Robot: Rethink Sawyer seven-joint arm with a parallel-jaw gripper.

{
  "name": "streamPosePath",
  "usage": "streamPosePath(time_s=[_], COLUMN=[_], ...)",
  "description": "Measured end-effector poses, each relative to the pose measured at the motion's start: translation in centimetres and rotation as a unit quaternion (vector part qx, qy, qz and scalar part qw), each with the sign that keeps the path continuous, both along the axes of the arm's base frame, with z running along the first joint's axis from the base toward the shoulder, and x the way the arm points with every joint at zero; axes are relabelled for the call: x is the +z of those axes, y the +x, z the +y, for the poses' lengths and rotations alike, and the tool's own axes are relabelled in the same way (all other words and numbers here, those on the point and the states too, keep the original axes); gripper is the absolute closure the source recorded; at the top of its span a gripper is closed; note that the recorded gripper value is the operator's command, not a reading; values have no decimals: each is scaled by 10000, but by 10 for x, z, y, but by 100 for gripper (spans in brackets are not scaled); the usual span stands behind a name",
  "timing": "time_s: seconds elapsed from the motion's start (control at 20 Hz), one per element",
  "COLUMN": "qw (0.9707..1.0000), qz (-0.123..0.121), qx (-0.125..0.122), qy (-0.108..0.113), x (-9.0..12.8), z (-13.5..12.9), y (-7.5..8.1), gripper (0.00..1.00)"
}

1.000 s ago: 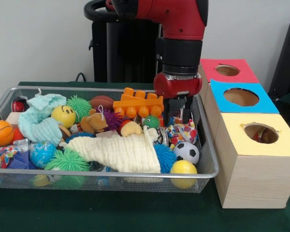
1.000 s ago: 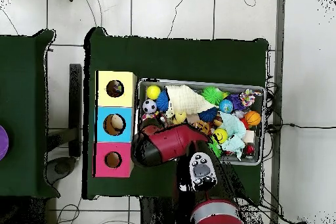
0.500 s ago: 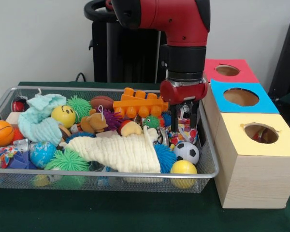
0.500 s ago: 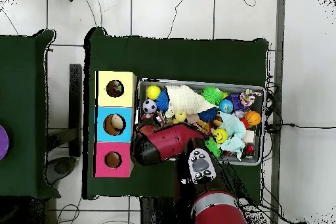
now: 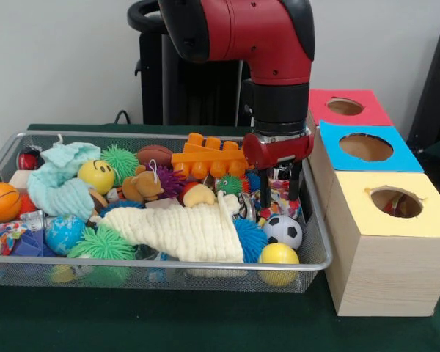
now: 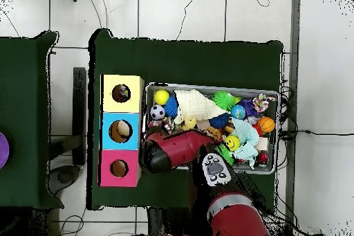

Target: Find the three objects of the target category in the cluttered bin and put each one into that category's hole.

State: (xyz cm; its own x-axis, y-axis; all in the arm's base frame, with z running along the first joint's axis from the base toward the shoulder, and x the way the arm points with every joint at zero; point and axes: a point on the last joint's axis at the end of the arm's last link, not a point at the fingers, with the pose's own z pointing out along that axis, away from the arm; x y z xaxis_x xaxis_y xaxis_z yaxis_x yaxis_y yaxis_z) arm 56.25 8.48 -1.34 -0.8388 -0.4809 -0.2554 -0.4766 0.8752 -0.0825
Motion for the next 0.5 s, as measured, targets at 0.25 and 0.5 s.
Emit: streamPosePath(time_s=[0.25, 0.5], qw=[9998, 9993], qz=[122, 137], qx=[121, 221], qy=[-126, -259], x=[-11, -11], z=[7, 11], y=[-12, -17], gripper=[0, 0])
